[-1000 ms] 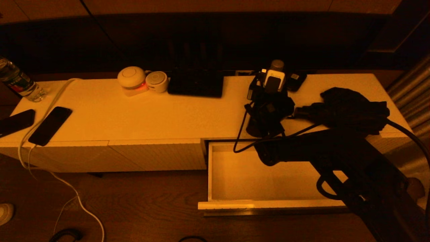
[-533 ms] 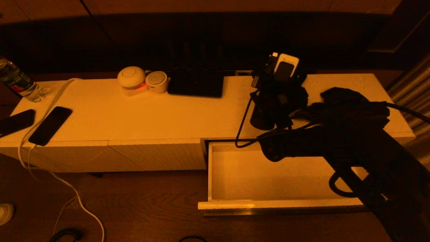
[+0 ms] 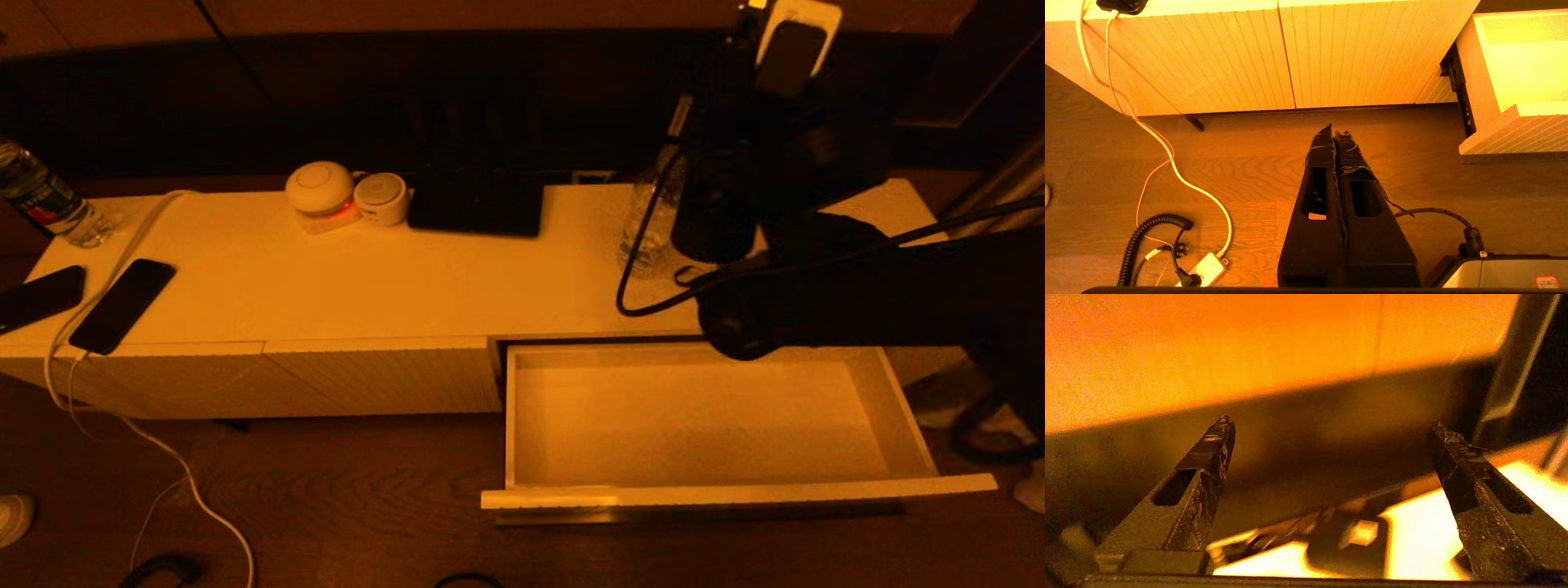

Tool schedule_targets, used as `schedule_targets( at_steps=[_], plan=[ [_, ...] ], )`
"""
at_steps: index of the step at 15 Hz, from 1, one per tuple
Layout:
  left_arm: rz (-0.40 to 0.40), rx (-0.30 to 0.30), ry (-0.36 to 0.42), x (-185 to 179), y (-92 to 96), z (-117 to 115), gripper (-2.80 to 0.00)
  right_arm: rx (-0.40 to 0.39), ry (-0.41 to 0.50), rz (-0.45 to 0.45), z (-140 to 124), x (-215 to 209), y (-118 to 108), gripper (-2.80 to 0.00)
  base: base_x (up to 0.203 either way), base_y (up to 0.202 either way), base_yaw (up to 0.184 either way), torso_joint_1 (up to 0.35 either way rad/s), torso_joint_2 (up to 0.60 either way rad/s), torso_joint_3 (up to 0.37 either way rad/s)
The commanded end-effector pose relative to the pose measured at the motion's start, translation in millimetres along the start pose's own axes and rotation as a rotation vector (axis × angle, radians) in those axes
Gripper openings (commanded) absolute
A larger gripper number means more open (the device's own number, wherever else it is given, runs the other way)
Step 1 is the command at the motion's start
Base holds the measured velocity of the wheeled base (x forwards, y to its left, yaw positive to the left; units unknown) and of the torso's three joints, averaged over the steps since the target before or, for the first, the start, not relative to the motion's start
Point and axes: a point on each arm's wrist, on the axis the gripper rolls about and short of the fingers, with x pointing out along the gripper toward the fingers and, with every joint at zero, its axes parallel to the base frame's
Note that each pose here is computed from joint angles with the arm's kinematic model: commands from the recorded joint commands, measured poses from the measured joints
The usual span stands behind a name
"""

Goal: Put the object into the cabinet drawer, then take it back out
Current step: Close the drawer

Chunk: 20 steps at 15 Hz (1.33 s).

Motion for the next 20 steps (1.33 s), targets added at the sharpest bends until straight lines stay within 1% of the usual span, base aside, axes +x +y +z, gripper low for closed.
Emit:
schedule_targets(
  at_steps=[1,2,3,5,6,7,9,10,11,12,13,14,15,16,17,18,19,20],
  plan=[
    [0.000,0.000,0.000,0.0,0.0,0.0,-2.80,-0.007,-0.040,-0.017,53.9,2.8,-21.1,0.00,0.000,0.000,0.000,0.000,0.00,0.000],
    [0.000,0.000,0.000,0.0,0.0,0.0,-2.80,-0.066,-0.034,-0.007,69.7,0.4,-30.3,0.00,0.000,0.000,0.000,0.000,0.00,0.000],
    [0.000,0.000,0.000,0.0,0.0,0.0,-2.80,-0.116,-0.024,0.003,80.2,-2.5,-37.8,-2.80,0.000,0.000,0.000,0.000,0.00,0.000],
    [0.000,0.000,0.000,0.0,0.0,0.0,-2.80,-0.220,0.029,0.039,95.2,-11.2,-53.7,-2.80,0.000,0.000,0.000,0.000,0.00,0.000],
    [0.000,0.000,0.000,0.0,0.0,0.0,-2.80,-0.273,0.072,0.067,101.8,-16.9,-63.0,-2.80,0.000,0.000,0.000,0.000,0.00,0.000],
    [0.000,0.000,0.000,0.0,0.0,0.0,-2.80,-0.343,0.130,0.105,105.8,-24.4,-73.4,-2.80,0.000,0.000,0.000,0.000,0.00,0.000],
    [0.000,0.000,0.000,0.0,0.0,0.0,-2.80,-0.548,0.307,0.220,101.4,-42.6,-93.0,-2.80,0.000,0.000,0.000,0.000,0.00,0.000],
    [0.000,0.000,0.000,0.0,0.0,0.0,-2.80,-0.661,0.416,0.289,93.7,-53.7,-103.5,-2.80,0.000,0.000,0.000,0.000,0.00,0.000],
    [0.000,0.000,0.000,0.0,0.0,0.0,-2.80,-0.756,0.523,0.350,86.6,-65.5,-115.8,-2.80,0.000,0.000,0.000,0.000,0.00,0.000],
    [0.000,0.000,0.000,0.0,0.0,0.0,-2.80,-0.824,0.620,0.407,80.8,-76.7,-127.3,-2.80,0.000,0.000,0.000,0.000,0.00,0.000],
    [0.000,0.000,0.000,0.0,0.0,0.0,-2.80,-0.872,0.711,0.475,77.1,-88.1,-138.2,-2.80,0.000,0.000,0.000,0.000,0.00,0.000],
    [0.000,0.000,0.000,0.0,0.0,0.0,-2.80,-0.907,0.801,0.555,74.8,-100.2,-149.4,-2.80,0.000,0.000,0.000,0.000,0.00,0.000],
    [0.000,0.000,0.000,0.0,0.0,0.0,-2.80,-0.919,0.880,0.671,73.1,-111.6,-159.2,-2.80,0.000,0.000,0.000,0.000,0.00,0.000],
    [0.000,0.000,0.000,0.0,0.0,0.0,-2.80,-0.914,0.978,0.818,70.6,-124.1,-170.0,-2.80,0.000,0.000,0.000,0.000,0.00,0.000],
    [0.000,0.000,0.000,0.0,0.0,0.0,-2.80,-0.893,1.091,0.963,68.0,-135.6,-182.0,-2.80,0.000,0.000,0.000,0.000,0.00,0.000],
    [0.000,0.000,0.000,0.0,0.0,0.0,-2.80,-0.871,1.189,1.059,65.1,-143.0,-191.4,-2.80,0.000,0.000,0.000,0.000,0.00,0.000],
    [0.000,0.000,0.000,0.0,0.0,0.0,-2.80,-0.845,1.259,1.127,61.8,-147.7,-196.8,-2.80,0.000,0.000,0.000,0.000,0.00,0.000],
    [0.000,0.000,0.000,0.0,0.0,0.0,-2.80,-0.830,1.339,1.189,51.8,-153.5,-197.7,-2.80,0.000,0.000,0.000,0.000,0.00,0.000]
  ],
)
